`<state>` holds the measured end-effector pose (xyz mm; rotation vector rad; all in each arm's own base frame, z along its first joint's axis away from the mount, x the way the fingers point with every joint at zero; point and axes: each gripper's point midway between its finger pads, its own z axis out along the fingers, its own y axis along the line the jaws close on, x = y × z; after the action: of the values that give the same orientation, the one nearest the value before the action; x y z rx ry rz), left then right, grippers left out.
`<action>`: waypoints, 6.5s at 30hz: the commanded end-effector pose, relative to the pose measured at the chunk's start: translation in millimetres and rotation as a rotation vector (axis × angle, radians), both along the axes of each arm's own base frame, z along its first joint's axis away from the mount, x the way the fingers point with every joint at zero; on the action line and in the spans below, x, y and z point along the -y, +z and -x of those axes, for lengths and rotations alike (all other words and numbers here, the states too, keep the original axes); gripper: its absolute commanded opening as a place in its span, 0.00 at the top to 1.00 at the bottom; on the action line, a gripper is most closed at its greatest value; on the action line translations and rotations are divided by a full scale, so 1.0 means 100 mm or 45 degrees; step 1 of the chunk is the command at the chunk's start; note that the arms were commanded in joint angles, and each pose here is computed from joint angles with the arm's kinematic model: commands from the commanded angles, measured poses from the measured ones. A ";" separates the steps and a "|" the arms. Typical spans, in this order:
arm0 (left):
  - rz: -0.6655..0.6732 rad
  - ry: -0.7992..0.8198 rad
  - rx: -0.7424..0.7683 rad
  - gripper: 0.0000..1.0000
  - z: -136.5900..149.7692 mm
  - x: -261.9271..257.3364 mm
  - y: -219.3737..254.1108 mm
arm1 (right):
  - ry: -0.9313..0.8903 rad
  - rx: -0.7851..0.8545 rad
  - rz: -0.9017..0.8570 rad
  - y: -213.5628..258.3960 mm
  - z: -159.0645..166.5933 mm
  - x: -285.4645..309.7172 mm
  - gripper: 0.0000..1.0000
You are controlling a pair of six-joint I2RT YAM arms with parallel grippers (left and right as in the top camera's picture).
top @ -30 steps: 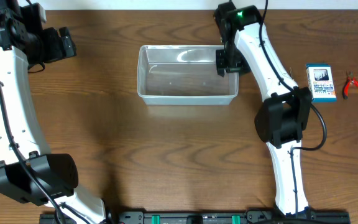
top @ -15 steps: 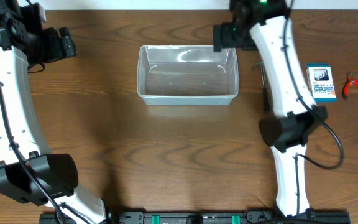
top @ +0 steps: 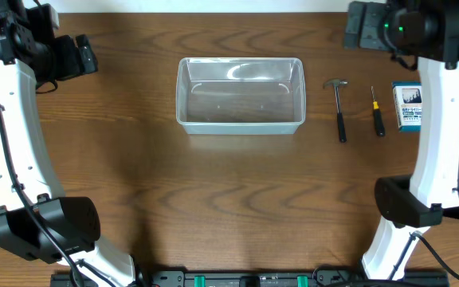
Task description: Pack container
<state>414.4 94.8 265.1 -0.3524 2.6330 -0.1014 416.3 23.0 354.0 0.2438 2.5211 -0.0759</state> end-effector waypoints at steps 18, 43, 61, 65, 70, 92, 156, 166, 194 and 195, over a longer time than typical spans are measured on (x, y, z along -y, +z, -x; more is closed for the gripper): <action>-0.104 -0.090 0.030 0.02 -0.12 -0.11 -0.04 | -0.245 -0.514 -0.149 -1.17 0.27 0.92 0.01; -0.115 -0.198 -0.083 0.02 -0.22 -0.13 -0.44 | 0.227 -0.625 -0.258 -1.73 0.18 0.43 0.01; -0.115 -0.198 -0.083 0.02 -0.22 -0.13 -0.44 | 0.419 -0.588 -0.156 -2.23 -0.01 0.15 0.01; -0.115 -0.198 -0.083 0.02 -0.22 -0.13 -0.44 | 0.424 -0.525 -0.049 -2.27 -0.18 0.06 0.01; -0.115 -0.198 -0.083 0.02 -0.22 -0.13 -0.44 | 0.371 -0.523 0.069 -2.27 -0.21 0.07 0.01; -0.115 -0.198 -0.083 0.02 -0.22 -0.13 -0.44 | 0.298 -0.573 0.010 -2.61 -0.30 0.09 0.01; -0.115 -0.198 -0.083 0.02 -0.22 -0.13 -0.44 | 0.174 -0.804 -0.070 -3.36 -0.17 0.07 0.01; -0.115 -0.198 -0.083 0.02 -0.22 -0.13 -0.44 | 0.199 -0.813 -0.063 -3.41 -0.17 0.07 0.01; -0.115 -0.198 -0.083 0.02 -0.22 -0.13 -0.44 | 0.265 -0.773 -0.040 -3.45 -0.27 0.14 0.01; -0.115 -0.198 -0.083 0.02 -0.22 -0.13 -0.44 | 0.266 -0.770 -0.040 -3.46 -0.28 0.14 0.01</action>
<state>437.8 104.9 220.3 -0.1222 2.7145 -0.0357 445.5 5.1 15.4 0.0122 3.1225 -0.0324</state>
